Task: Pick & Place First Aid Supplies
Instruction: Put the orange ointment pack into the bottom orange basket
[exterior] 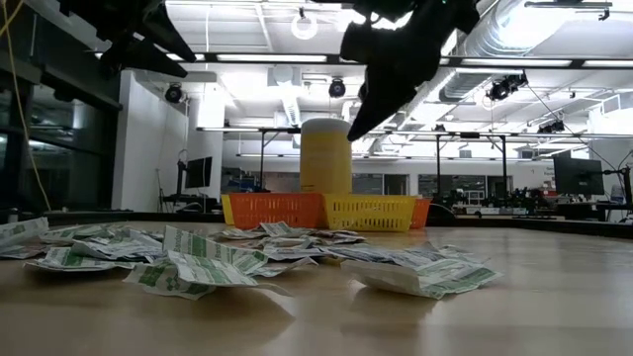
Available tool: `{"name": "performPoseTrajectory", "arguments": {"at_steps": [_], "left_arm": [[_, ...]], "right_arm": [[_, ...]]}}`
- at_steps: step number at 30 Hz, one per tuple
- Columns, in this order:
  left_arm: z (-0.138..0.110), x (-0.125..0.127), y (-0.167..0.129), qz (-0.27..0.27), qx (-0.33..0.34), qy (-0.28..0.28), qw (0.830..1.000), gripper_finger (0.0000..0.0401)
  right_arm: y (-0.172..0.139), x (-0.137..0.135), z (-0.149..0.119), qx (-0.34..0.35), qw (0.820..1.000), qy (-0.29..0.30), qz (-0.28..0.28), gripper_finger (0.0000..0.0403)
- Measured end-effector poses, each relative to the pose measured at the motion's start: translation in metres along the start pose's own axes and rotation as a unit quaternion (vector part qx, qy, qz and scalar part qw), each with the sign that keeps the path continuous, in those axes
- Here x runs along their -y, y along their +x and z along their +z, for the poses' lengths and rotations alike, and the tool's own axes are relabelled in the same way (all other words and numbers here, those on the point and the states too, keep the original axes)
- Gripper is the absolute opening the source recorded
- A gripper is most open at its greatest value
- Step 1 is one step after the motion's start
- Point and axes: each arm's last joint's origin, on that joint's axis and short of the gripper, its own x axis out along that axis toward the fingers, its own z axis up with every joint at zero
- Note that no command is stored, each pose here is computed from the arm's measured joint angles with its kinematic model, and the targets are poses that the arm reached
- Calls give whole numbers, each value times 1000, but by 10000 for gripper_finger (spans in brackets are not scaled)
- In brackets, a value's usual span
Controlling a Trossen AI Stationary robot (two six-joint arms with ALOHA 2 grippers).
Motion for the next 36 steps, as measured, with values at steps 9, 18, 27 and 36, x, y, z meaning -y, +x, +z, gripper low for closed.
{"name": "performPoseTrajectory", "arguments": {"at_steps": [9, 18, 27, 36], "left_arm": [[0, 0, 0, 0, 0, -2, 1000, 149], [0, 0, 0, 0, 0, -2, 1000, 149], [0, 0, 0, 1, 0, -2, 1000, 149], [0, 0, 0, 1, 0, -2, 1000, 149]], "right_arm": [[49, -22, -7, -26, 998, -45, 20, 130], [84, -23, -22, -67, 996, -54, 23, 130], [102, -23, -32, -93, 992, -89, 2, 130], [105, -13, -34, -97, 993, -63, 4, 130]]}}
